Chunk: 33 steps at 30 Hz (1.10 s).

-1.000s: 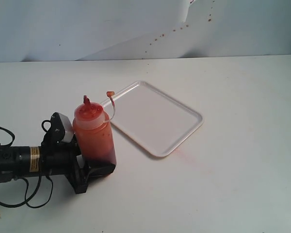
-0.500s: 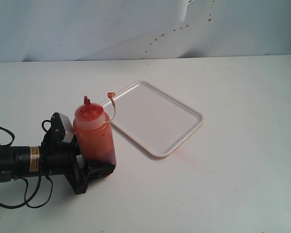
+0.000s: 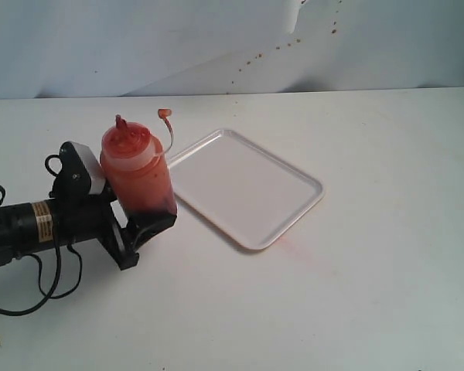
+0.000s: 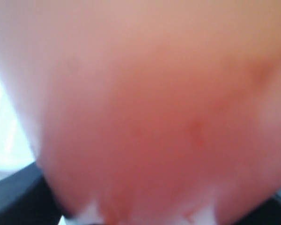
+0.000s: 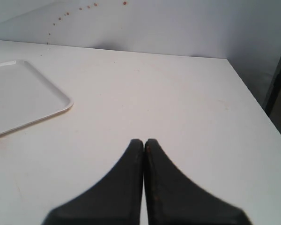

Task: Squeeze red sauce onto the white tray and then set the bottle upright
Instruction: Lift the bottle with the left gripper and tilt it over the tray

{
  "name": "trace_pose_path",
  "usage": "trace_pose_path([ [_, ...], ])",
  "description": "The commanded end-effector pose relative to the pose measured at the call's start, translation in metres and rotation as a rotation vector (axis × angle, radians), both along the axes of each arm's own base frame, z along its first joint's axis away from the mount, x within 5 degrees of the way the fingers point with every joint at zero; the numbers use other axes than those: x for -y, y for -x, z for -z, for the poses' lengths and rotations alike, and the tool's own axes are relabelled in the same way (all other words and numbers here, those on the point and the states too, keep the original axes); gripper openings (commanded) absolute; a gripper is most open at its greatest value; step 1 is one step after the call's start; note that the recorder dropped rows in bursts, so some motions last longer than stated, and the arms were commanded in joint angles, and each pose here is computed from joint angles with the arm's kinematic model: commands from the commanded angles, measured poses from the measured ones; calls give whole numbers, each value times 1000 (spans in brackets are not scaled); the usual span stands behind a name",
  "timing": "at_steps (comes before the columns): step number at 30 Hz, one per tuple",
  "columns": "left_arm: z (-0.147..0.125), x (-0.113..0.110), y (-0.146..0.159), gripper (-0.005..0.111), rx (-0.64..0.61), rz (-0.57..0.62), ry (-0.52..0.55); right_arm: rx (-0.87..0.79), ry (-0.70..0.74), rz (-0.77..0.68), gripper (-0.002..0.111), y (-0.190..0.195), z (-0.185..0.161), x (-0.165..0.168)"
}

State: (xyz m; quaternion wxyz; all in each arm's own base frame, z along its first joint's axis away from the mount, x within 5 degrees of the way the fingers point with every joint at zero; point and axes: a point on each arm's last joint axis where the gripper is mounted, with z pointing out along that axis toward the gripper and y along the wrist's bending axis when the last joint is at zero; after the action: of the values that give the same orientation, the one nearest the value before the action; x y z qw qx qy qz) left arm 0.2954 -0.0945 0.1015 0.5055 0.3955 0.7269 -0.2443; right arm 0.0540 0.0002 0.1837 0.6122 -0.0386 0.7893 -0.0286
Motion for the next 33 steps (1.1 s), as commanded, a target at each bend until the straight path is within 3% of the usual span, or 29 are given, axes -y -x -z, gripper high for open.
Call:
trace_pose_path([
  [1, -15, -2, -10, 0, 183, -58, -14, 4, -6, 0, 0, 0, 1, 0],
  [6, -21, -9, -19, 0, 321, -152, -60, 4, -6, 0, 0, 0, 1, 0],
  [10, -27, -13, -23, 0, 364, -225, -27, 4, -6, 0, 0, 0, 1, 0],
  [19, -38, -9, -39, 0, 440, -179, -58, 4, -6, 0, 0, 0, 1, 0],
  [22, -40, -11, -55, 0, 442, -176, -179, 4, -6, 0, 0, 0, 1, 0],
  [27, -48, -10, -69, 0, 481, -172, -253, 13, 20, -1, 0, 0, 0, 0],
  [30, -47, 6, -81, 0, 491, -100, -512, 76, 9, -2, 0, -1, -6, 0],
  [33, -56, 34, -85, 0, 542, -68, -579, 175, -293, 3, 0, -2, -15, -4],
])
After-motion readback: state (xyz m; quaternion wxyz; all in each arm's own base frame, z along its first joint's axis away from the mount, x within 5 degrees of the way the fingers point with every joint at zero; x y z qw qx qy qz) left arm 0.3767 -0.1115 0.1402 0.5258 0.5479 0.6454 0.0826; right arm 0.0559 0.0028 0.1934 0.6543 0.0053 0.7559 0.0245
